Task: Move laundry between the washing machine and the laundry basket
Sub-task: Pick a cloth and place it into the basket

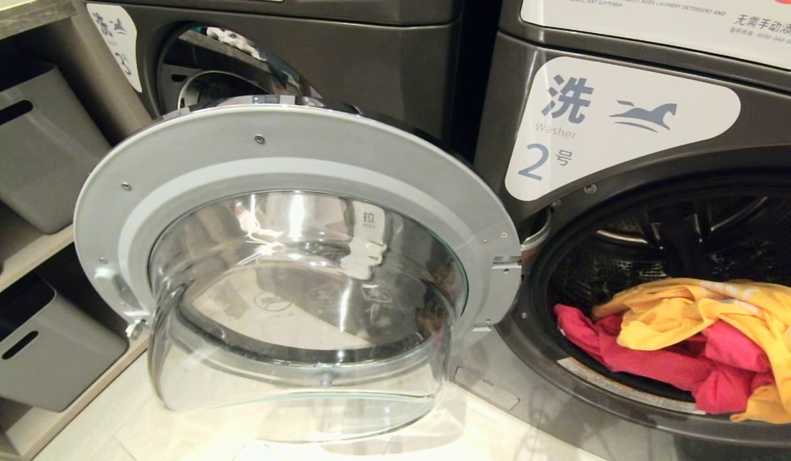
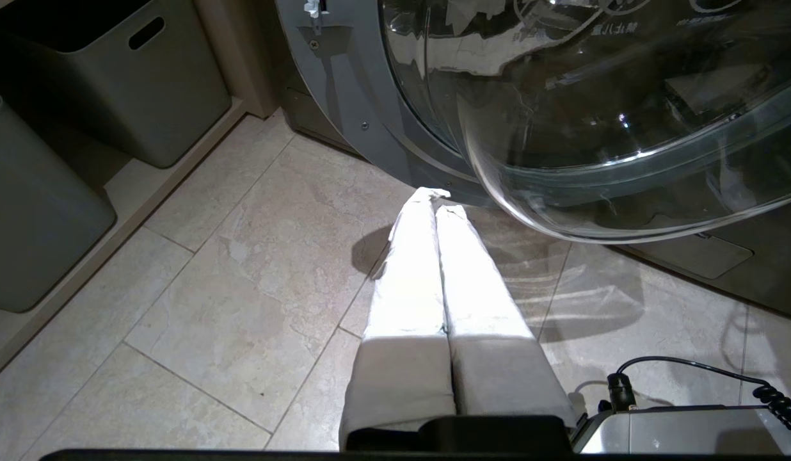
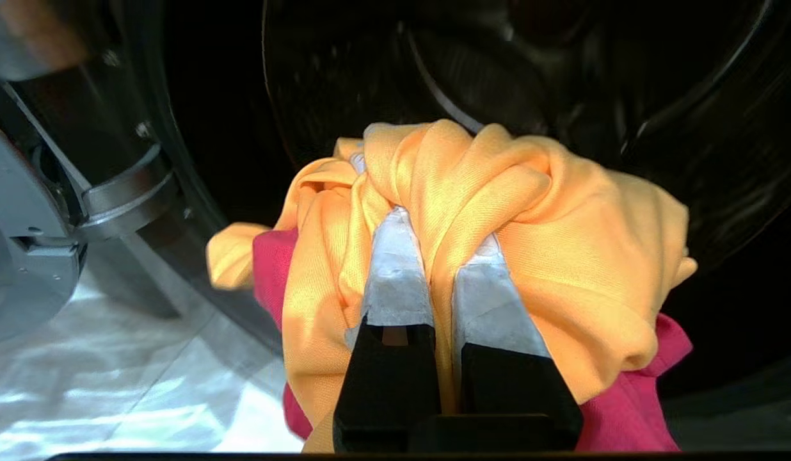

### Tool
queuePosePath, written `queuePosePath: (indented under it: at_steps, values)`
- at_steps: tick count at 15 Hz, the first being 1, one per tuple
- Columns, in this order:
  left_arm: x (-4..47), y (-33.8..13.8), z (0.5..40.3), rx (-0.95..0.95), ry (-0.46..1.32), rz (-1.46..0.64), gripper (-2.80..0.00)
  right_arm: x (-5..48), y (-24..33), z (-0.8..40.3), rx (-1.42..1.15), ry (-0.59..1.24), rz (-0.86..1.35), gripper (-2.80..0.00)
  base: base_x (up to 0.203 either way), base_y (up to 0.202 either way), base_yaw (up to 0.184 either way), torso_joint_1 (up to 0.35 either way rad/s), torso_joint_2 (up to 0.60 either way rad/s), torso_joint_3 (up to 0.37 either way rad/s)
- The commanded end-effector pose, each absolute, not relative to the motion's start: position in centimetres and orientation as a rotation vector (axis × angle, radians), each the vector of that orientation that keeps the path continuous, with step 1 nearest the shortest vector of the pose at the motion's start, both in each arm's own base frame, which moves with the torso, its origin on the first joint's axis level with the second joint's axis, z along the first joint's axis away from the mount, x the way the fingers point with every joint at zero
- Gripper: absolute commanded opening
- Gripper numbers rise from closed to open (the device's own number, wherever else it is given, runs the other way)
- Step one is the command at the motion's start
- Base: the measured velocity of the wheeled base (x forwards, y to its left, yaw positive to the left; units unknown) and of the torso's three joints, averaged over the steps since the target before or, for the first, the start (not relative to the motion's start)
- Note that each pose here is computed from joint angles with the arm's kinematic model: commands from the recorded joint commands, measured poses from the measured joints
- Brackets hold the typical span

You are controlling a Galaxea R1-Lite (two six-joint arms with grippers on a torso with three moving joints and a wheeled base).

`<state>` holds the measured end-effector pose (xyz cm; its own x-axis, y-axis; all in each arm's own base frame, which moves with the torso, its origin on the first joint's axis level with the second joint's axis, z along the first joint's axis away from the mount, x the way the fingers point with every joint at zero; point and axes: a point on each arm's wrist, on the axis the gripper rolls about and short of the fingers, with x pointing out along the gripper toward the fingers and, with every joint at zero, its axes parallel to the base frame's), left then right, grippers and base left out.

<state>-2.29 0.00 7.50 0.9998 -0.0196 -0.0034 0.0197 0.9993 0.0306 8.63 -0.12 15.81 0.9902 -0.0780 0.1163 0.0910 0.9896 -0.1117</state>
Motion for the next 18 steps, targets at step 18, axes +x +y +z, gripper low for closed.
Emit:
queuePosePath:
  at_steps: [18]
  values:
    - [-2.3, 0.0, 7.5, 0.031, 0.004, -0.020, -2.80, 1.7, 0.0, 14.4, -0.263, -0.221, -0.041, -2.80, 0.000, 0.000, 0.000, 0.000, 0.00, 0.000]
